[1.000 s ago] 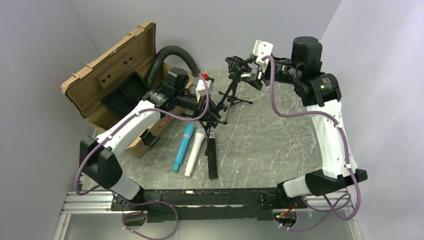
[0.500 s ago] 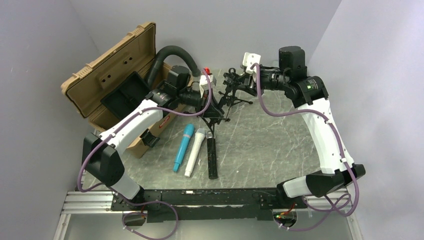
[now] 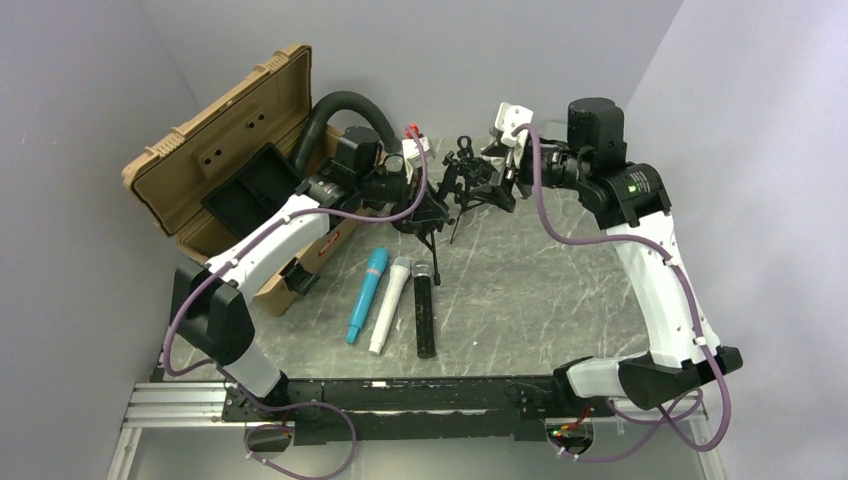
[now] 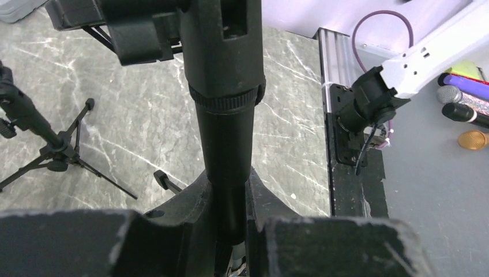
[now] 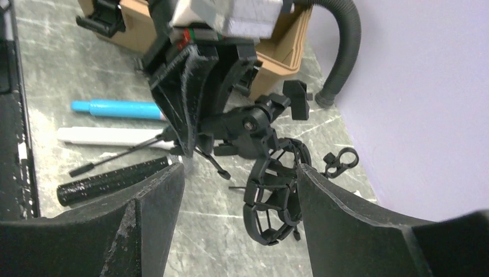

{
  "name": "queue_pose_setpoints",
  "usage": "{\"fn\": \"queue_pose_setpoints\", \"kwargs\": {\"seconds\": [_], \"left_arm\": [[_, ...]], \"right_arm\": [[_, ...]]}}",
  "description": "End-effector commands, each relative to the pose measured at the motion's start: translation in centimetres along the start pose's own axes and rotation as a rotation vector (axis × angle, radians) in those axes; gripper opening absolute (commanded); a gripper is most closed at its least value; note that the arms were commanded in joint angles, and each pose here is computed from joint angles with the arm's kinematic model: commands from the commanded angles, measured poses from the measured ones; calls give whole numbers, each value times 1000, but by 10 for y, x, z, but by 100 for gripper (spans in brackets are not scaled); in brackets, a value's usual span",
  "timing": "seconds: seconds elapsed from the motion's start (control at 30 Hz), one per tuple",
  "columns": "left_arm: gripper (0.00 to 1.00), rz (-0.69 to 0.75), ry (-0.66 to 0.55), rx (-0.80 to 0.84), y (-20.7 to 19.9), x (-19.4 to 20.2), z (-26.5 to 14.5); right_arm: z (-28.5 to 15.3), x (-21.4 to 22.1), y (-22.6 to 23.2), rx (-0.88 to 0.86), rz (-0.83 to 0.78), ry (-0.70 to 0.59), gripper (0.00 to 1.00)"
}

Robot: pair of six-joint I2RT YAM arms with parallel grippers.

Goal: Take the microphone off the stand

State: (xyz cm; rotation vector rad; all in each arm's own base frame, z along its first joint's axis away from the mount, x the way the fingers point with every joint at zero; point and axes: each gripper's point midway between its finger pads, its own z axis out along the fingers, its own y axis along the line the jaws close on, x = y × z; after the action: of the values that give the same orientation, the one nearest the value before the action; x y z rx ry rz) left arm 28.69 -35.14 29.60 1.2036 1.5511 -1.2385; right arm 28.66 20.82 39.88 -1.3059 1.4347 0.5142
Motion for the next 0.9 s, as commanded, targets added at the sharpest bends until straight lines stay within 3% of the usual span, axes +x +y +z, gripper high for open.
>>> {"fn": "queue_pose_setpoints", "kwargs": {"seconds": [0.0, 0.13, 0.27, 0.57, 0.87], "left_arm": [[0, 98, -91, -44, 6, -44, -4], [0, 93, -96, -72, 12, -46, -5], [0, 105, -107, -70, 12, -49, -7], [0, 81, -139, -13, -2, -55, -10], [0, 56, -130, 60, -15, -48, -8]], "right_arm": [[-14, -45, 4, -8, 12, -128, 73], [-10, -48, 26, -120, 62, -175, 69], [3, -24, 41, -197, 131, -162, 65], [18, 22, 51, -226, 239, -124, 61], [29, 27, 41, -226, 259, -133, 61]]}}
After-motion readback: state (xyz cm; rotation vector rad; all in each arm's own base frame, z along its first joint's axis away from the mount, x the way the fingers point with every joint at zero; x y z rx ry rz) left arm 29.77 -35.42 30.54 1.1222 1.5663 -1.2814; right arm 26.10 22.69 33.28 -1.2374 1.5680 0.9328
